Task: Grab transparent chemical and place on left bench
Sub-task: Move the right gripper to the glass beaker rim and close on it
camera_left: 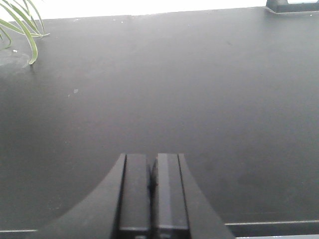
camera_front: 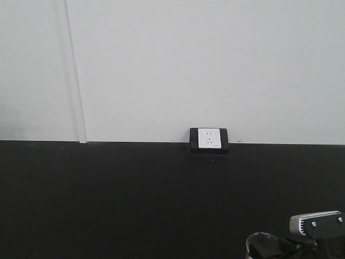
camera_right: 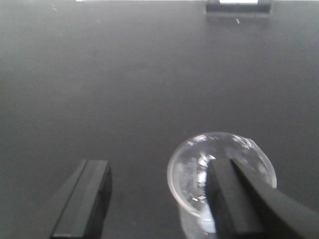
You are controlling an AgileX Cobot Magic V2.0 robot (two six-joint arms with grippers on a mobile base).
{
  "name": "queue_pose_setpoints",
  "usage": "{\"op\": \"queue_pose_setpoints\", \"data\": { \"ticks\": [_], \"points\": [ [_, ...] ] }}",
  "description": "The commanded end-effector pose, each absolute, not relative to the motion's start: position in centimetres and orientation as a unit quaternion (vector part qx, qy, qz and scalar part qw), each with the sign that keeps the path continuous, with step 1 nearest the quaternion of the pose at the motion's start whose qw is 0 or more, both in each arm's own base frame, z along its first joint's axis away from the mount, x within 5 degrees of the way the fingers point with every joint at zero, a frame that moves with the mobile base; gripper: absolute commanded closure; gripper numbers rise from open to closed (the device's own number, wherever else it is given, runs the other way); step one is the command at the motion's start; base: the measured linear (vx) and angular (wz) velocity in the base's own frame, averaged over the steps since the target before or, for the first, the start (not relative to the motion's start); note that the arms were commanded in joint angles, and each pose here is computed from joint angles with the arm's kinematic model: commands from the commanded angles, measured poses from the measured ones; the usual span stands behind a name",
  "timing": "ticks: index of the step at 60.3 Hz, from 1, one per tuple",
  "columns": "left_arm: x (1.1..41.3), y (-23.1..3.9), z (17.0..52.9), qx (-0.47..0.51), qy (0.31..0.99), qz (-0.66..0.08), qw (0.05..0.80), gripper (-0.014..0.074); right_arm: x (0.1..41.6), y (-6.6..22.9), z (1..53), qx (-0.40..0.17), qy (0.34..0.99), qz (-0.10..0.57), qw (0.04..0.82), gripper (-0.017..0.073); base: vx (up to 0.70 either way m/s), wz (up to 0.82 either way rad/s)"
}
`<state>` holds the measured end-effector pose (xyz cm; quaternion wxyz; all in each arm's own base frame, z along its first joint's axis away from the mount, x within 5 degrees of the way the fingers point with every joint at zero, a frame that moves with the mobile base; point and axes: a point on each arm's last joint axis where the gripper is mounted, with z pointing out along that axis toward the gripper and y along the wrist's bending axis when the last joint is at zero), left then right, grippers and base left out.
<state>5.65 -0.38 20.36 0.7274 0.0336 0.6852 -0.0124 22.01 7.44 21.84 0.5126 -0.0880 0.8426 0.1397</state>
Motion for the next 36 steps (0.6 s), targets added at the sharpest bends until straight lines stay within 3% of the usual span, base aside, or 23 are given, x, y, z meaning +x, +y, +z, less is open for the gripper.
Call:
{"op": "queue_pose_setpoints", "data": {
  "ticks": [1,36],
  "points": [
    [5.5,-0.4,20.6,0.029,0.655,-0.016,0.755,0.0597,23.3,7.1,23.4,-0.063,0.811,0.154,0.561,0.0127,0.0,0.0],
    [5.5,-0.4,20.6,0.029,0.655,-0.016,0.755,0.0597,24.4,6.9,21.1,-0.062,0.833,0.14,0.531,0.013,0.0,0.0]
  ]
}}
